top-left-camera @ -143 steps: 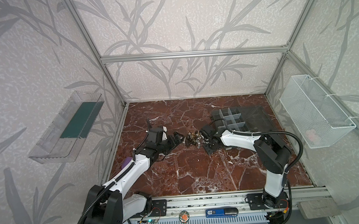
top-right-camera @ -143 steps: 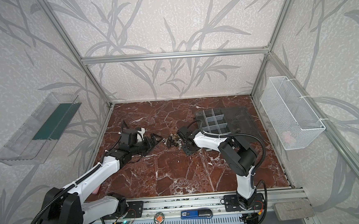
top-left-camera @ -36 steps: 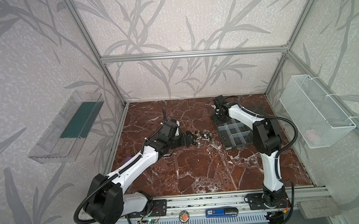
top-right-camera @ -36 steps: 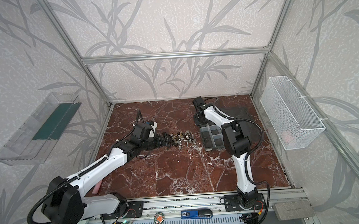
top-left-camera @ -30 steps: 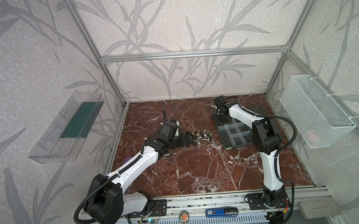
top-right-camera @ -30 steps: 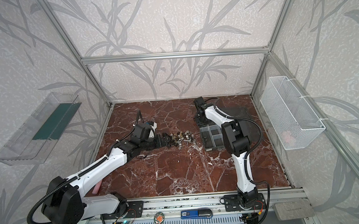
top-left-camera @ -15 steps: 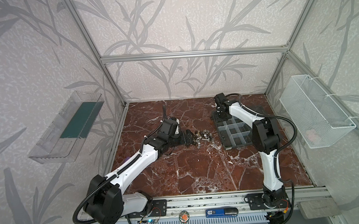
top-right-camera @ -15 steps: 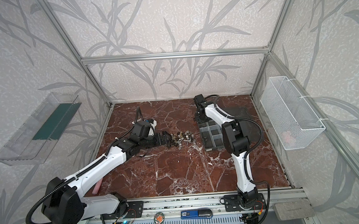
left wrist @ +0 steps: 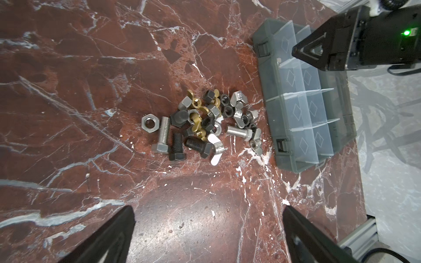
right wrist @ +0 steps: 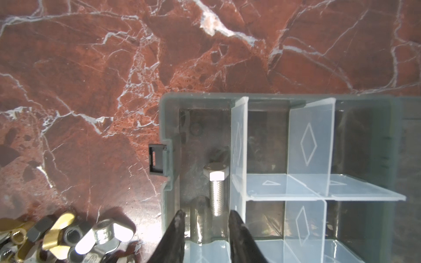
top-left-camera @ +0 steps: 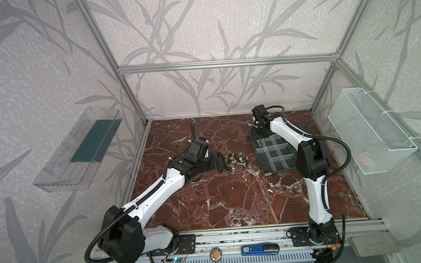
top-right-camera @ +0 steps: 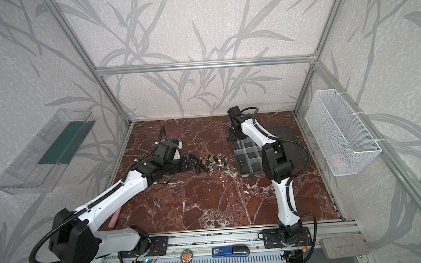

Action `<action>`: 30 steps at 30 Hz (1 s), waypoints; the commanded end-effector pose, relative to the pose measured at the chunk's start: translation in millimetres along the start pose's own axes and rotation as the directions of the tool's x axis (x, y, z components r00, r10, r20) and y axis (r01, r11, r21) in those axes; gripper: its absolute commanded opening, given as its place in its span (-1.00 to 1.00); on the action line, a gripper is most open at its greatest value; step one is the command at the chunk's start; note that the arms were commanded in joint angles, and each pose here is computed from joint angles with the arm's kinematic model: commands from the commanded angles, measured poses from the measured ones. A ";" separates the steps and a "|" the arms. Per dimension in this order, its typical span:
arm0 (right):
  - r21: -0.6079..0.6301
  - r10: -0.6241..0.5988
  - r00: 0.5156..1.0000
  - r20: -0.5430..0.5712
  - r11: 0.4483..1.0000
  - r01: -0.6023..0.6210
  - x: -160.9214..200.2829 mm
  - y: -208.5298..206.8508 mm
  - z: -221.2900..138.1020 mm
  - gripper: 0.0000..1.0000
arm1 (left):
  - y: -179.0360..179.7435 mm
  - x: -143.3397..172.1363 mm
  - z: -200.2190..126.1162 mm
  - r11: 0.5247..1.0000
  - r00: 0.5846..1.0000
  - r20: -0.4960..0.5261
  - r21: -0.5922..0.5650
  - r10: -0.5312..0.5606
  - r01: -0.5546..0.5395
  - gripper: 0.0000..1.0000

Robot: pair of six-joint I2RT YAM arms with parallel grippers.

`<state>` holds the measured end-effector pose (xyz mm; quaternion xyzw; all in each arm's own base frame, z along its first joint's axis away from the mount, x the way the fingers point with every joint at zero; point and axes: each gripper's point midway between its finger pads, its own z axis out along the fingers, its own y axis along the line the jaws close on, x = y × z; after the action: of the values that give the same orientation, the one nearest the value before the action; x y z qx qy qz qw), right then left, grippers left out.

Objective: Sort the screws and nuts into containers
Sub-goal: Place the screw into the container, then pick up the screw from the center of the table.

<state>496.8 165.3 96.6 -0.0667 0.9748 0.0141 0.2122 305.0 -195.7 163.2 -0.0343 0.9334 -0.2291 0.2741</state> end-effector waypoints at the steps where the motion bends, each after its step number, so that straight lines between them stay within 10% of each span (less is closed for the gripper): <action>1: -0.067 0.024 0.999 0.023 0.997 -0.022 -1.8 7.7 -38.8 -0.23 | 7.6 -8.4 -11.8 0.997 1.000 0.024 -0.073 0.017 -0.015 0.98; 13: -0.104 -0.197 0.974 0.108 0.973 0.208 53.7 84.8 -89.8 0.43 | 6.2 -21.3 3.9 0.990 0.992 -0.023 0.063 -0.126 0.127 0.98; 30: -0.129 -0.373 0.927 -0.046 0.922 0.365 135.0 115.6 -33.5 0.31 | -5.4 -21.8 23.8 0.888 0.938 -0.117 0.303 -0.325 0.346 0.98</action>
<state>341.3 254.0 79.7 -0.2501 0.9516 0.0295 0.1761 329.9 -199.7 146.0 -0.1389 0.8885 -0.3896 0.1988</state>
